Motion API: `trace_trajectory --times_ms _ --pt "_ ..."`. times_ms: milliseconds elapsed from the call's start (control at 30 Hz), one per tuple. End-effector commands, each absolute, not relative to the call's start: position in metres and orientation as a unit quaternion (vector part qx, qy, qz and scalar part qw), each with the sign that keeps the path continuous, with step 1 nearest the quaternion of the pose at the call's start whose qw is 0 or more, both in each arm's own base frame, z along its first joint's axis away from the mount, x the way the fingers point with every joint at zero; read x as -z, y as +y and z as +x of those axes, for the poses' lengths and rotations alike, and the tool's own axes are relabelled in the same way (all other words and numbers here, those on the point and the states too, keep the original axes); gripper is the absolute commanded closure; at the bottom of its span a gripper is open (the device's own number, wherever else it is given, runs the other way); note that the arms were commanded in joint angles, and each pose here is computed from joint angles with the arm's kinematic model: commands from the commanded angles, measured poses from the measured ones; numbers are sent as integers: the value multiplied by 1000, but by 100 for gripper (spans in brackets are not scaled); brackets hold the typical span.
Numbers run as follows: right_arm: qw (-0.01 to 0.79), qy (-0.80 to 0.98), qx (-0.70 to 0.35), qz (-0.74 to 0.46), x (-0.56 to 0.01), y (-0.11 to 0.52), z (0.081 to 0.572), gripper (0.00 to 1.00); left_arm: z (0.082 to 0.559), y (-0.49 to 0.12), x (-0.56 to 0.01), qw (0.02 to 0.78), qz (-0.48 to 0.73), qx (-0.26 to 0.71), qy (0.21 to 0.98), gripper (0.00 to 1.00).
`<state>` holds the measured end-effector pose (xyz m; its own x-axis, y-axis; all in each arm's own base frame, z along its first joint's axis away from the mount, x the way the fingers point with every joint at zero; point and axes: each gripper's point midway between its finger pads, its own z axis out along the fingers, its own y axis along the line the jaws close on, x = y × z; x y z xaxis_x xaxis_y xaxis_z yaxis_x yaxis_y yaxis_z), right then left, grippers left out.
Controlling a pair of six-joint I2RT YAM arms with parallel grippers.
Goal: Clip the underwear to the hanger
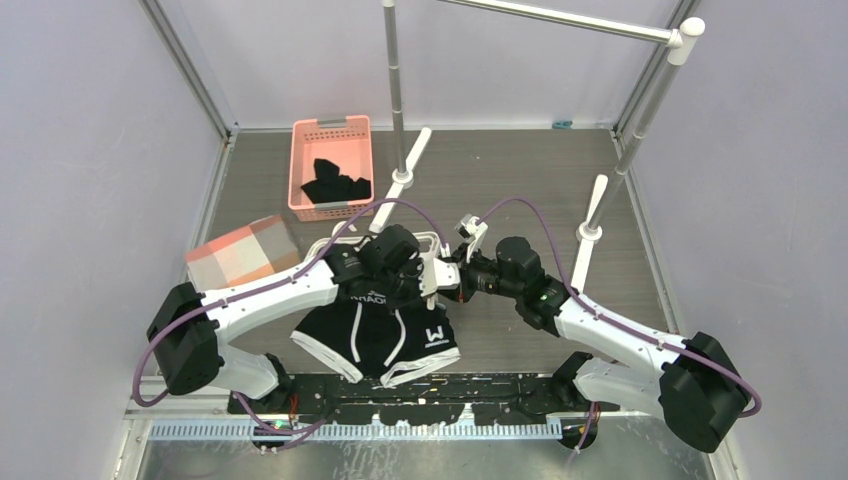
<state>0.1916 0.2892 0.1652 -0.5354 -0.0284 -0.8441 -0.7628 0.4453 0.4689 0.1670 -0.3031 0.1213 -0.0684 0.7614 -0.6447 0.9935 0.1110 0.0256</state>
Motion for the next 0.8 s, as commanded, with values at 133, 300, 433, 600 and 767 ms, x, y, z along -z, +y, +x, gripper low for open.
trace_trajectory --times_ms 133,300,433,600,767 --pt "451 702 -467 -292 -189 295 192 99 174 -320 -157 316 616 257 674 100" --pt "451 699 -469 -296 -188 296 190 98 176 -318 -157 317 613 256 677 100" --pt "451 698 -471 -298 -188 296 190 97 177 -317 -155 314 612 256 679 100" --pt "451 696 -471 -301 -188 297 189 94 177 -315 -154 312 611 254 682 100" --pt "453 693 -472 -302 -189 297 189 87 178 -314 -153 312 609 253 684 100"
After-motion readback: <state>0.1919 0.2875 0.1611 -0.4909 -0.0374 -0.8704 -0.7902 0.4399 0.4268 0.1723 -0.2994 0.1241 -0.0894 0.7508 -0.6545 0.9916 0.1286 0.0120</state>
